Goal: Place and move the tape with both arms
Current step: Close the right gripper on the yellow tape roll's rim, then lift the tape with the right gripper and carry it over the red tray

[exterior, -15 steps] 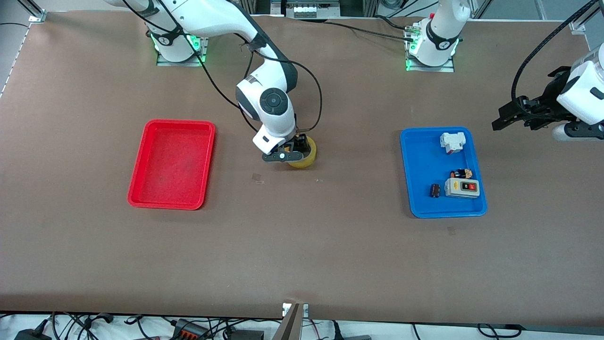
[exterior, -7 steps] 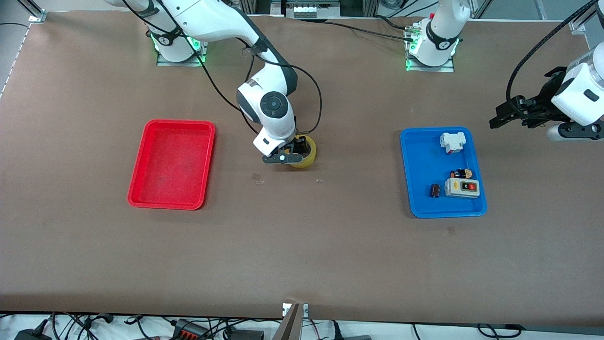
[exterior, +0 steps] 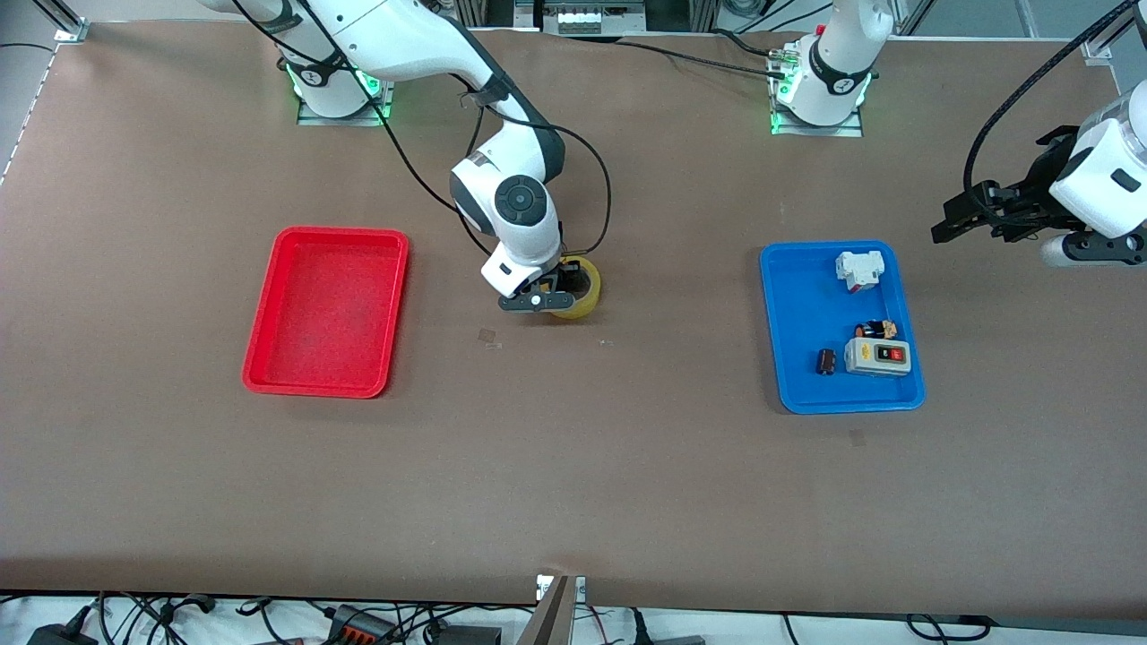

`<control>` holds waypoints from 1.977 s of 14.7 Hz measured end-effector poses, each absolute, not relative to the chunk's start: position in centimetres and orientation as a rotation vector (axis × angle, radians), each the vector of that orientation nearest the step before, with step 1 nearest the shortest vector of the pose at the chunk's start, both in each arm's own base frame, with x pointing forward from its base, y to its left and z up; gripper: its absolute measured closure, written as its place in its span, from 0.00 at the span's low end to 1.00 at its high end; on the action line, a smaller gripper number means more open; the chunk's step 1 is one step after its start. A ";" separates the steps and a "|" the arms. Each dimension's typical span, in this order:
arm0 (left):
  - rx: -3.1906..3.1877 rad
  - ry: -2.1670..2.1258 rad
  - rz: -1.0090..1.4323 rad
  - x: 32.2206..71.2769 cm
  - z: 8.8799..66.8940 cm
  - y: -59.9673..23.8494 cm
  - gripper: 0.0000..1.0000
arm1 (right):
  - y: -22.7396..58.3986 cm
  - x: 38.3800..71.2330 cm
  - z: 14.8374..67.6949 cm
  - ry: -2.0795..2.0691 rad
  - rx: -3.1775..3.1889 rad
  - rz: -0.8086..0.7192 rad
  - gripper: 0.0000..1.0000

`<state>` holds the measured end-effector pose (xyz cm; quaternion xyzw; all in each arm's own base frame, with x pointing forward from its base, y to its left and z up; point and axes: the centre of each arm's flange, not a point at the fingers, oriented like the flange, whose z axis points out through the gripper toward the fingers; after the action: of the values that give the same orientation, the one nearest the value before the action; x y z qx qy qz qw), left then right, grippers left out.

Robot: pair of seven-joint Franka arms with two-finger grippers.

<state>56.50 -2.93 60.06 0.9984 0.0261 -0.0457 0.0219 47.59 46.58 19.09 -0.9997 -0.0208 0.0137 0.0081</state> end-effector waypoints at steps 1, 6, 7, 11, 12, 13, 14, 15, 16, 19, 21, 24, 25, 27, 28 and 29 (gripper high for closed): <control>3.093 0.081 -0.142 56.5 60.1 -2.9 0.00 | 46.6 47.6 19.1 -0.065 -3.123 0.041 0.63; 3.093 0.081 -0.135 56.4 60.3 -2.9 0.00 | 46.9 48.1 20.9 -0.064 -3.106 0.008 0.75; 3.093 0.081 -0.134 56.4 60.4 -2.9 0.00 | 46.8 48.3 21.9 -0.059 -3.106 0.002 0.75; 3.093 0.090 -0.126 56.2 60.7 -2.6 0.00 | 43.1 51.2 27.9 0.031 -3.110 -0.019 0.75; 3.093 0.093 -0.124 56.1 60.8 -2.4 0.00 | 41.3 52.1 29.3 0.048 -3.105 -0.030 0.75; 3.093 0.094 -0.124 56.1 60.8 -2.4 0.00 | 39.3 52.9 30.4 0.062 -3.103 -0.038 0.75; 3.092 0.094 -0.125 56.1 60.8 -2.4 0.00 | 37.1 53.5 31.1 0.071 -3.103 -0.040 0.75; 3.093 0.094 -0.126 56.1 60.8 -2.4 0.00 | 34.7 54.0 31.7 0.072 -3.106 -0.038 0.75; 3.092 0.094 -0.128 56.1 60.7 -2.4 0.00 | 32.1 54.5 32.0 0.067 -3.111 -0.032 0.75; 3.092 0.094 -0.136 56.0 60.5 -2.4 0.00 | 23.9 55.3 32.0 0.027 -3.128 0.007 0.75; 3.092 0.094 -0.136 56.0 60.5 -2.4 0.00 | 19.3 54.9 31.3 0.017 -3.137 0.050 0.75; 3.092 0.094 -0.136 56.0 60.5 -2.4 0.00 | 12.9 54.4 29.3 -0.024 -3.141 0.107 0.75; 3.092 0.095 -0.134 56.1 60.5 -2.4 0.00 | 10.2 54.4 28.4 -0.044 -3.138 0.113 0.75; 3.092 0.095 -0.126 56.1 60.4 -2.4 0.00 | 5.3 54.0 26.5 -0.072 -3.131 0.135 0.75; 3.092 0.096 -0.119 56.2 60.2 -2.4 0.00 | 3.8 53.8 25.7 -0.081 -3.129 0.152 0.75; 3.092 0.097 -0.117 56.3 59.8 -2.4 0.00 | 2.7 53.7 24.8 -0.085 -3.126 0.162 0.75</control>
<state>56.32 -2.37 59.77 0.9985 0.0313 -0.0379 0.0227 53.69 2.65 24.82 -0.9983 -0.0273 0.0518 0.0050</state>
